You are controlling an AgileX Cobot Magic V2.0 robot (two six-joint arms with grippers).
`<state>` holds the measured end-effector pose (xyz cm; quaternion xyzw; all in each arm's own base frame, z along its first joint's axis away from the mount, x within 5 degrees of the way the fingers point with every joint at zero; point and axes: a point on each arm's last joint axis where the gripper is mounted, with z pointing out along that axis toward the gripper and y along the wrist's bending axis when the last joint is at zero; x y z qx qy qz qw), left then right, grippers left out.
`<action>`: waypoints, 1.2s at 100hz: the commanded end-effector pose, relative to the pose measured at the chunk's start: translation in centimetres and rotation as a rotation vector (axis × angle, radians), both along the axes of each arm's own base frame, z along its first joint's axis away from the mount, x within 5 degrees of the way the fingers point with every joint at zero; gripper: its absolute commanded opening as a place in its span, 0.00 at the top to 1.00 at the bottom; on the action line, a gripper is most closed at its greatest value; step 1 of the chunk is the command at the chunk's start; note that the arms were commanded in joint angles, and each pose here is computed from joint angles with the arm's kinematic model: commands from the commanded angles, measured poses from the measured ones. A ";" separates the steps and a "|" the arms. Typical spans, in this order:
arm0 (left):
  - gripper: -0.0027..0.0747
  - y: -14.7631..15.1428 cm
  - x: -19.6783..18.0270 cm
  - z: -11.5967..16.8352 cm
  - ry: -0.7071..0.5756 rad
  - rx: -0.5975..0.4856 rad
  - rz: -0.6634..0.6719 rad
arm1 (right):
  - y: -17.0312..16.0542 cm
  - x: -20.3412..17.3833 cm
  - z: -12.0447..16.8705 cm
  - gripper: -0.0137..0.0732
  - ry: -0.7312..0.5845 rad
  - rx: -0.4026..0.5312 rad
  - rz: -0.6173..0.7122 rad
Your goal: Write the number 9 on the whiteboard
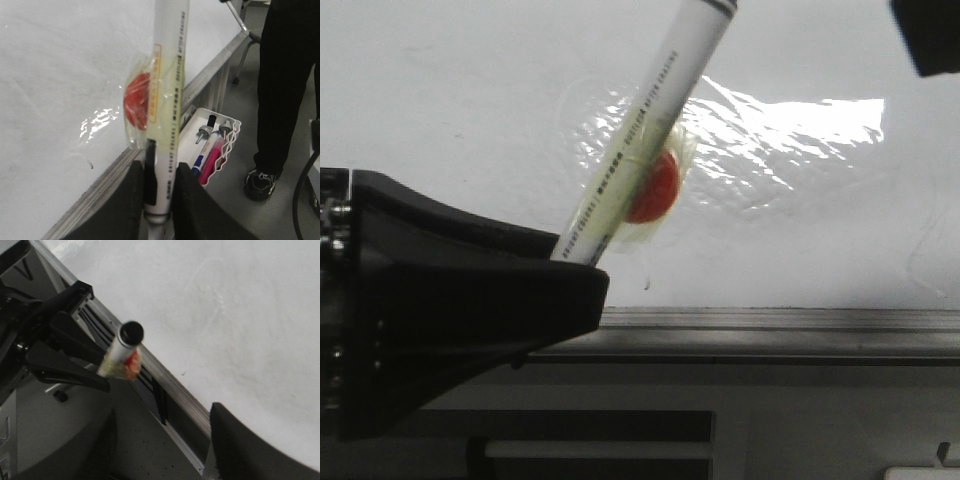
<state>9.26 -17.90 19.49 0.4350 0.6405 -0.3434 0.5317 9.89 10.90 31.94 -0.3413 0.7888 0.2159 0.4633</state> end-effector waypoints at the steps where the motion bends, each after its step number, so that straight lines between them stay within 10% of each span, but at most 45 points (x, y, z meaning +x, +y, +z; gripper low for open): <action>1: 0.99 -0.5 0.0 1.8 -0.072 -0.091 -0.032 | 1.5 0.6 2.2 0.40 -0.067 0.055 0.041; 47: 0.99 -0.6 -0.1 1.7 -0.101 -0.077 -0.047 | 6.8 3.4 1.9 0.41 0.020 -0.009 0.099; 66: 0.99 -0.6 -0.1 1.8 -0.098 -0.081 -0.047 | 6.8 3.3 1.9 0.75 0.039 -0.022 0.100; 75: 0.87 -0.6 -0.1 1.9 -0.098 -0.096 -0.048 | 6.7 3.2 1.7 0.92 0.055 -0.041 0.102; 93: 0.48 0.0 0.4 1.7 -0.031 -0.122 0.049 | 6.5 3.1 1.6 0.92 0.066 -0.053 0.103; 120: 0.47 3.3 -0.3 3.7 -0.031 -0.296 0.167 | 4.4 2.8 4.0 0.92 -0.044 0.052 0.048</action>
